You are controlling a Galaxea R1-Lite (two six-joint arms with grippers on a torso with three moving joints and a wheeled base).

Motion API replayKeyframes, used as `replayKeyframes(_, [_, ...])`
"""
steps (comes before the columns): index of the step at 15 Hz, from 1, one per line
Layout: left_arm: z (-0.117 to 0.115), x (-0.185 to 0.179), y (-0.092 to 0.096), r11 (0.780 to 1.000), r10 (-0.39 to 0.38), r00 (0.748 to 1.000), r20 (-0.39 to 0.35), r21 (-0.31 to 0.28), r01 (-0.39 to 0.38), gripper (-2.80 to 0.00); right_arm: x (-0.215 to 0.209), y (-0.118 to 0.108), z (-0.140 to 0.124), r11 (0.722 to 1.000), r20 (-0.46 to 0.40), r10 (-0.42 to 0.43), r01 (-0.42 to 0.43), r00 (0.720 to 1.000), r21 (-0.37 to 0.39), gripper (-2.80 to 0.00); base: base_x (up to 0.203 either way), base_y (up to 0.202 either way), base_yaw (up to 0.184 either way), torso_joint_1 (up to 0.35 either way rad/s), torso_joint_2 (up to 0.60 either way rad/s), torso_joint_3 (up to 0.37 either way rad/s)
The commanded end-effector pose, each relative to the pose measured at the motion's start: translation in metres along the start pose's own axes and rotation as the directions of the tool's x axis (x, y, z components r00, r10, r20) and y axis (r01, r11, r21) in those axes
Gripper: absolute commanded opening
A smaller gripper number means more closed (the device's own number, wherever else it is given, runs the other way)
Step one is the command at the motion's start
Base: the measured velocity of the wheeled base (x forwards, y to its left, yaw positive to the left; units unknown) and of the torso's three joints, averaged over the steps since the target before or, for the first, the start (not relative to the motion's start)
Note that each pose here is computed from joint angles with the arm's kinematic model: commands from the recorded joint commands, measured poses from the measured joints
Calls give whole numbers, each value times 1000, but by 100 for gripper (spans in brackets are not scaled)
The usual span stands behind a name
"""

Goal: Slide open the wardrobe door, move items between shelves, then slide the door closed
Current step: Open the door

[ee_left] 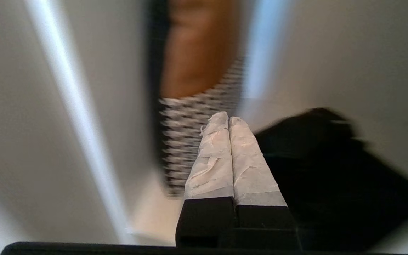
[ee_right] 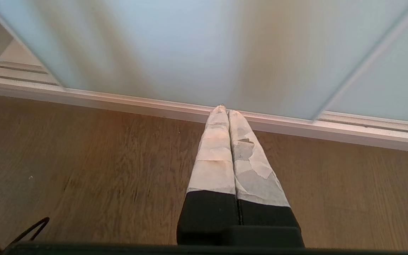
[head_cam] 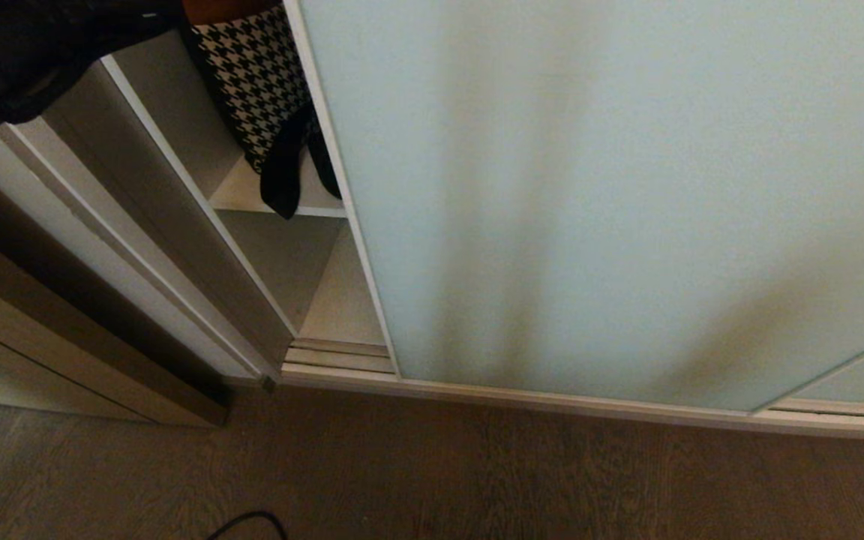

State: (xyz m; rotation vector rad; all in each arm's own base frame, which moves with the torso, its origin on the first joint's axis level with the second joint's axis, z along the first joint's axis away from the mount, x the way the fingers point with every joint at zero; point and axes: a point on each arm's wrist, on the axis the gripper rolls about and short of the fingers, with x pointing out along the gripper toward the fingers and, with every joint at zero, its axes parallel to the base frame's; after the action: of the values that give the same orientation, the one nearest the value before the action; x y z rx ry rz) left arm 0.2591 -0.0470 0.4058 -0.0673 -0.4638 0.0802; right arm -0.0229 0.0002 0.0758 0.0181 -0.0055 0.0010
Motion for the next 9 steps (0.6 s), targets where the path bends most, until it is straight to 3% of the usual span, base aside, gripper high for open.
replayKeyframes(1, [19, -13, 10, 998, 31, 999, 24, 51, -32, -280, 0, 0, 0, 1000, -2, 1, -1, 1000, 0, -280, 0, 0, 0, 0, 0, 0])
replayKeyframes(2, [27, -23, 13, 997, 34, 999, 11, 63, -35, -280, 0, 0, 0, 1000, -1, 1, -1, 1000, 0, -280, 0, 0, 0, 0, 0, 0])
replayKeyframes(6, [20, -94, 32, 990, 38, 981, -190, 143, -11, -280, 0, 0, 0, 1000, -1, 1, -1, 1000, 0, -280, 0, 0, 0, 0, 0, 0])
replayKeyframes(9, [13, -156, 49, 984, 95, 967, -237, 170, -55, -280, 0, 0, 0, 1000, 0, 1, -1, 1000, 0, -280, 0, 0, 0, 0, 0, 0])
